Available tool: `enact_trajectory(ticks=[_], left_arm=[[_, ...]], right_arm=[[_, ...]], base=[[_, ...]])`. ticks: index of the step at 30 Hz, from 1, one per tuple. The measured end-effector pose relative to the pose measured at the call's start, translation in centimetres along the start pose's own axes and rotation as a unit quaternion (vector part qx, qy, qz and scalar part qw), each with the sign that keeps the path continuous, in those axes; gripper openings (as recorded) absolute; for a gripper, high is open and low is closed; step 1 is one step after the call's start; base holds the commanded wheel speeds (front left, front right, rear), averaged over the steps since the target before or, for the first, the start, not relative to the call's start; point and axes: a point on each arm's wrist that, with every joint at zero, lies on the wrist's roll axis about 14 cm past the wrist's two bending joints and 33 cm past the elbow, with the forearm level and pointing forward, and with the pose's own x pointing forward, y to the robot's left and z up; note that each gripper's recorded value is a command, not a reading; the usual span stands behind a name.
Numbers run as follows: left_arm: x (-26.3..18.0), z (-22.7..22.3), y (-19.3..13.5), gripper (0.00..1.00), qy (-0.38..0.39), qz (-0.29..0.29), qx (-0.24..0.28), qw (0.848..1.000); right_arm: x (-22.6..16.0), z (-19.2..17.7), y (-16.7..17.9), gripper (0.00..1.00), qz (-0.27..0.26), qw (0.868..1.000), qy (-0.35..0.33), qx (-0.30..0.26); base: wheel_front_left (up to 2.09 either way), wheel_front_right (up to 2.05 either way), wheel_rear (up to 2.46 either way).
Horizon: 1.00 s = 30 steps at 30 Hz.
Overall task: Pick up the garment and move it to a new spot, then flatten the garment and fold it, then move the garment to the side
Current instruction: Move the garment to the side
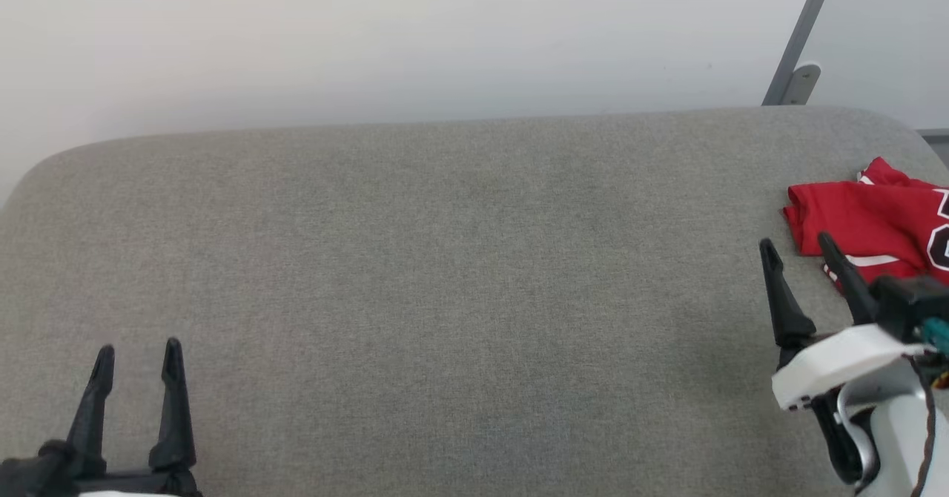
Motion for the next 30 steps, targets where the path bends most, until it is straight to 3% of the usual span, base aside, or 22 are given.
enact_trajectory(ticks=[12, 30], left_arm=[[-2.4, -2.9, 1.1, 1.00, 0.049, 0.025, -0.003, 0.998], [-3.6, -3.8, 1.8, 1.00, 0.065, 0.043, -0.011, 0.997]], right_arm=[[-3.0, -1.2, 1.4, 1.00, -0.002, 1.000, -0.009, 0.006], [-5.7, -3.2, 2.8, 1.00, -0.013, 0.999, 0.008, 0.029]], base=[[0.00, 0.00, 0.00], [0.00, 0.00, 0.00]])
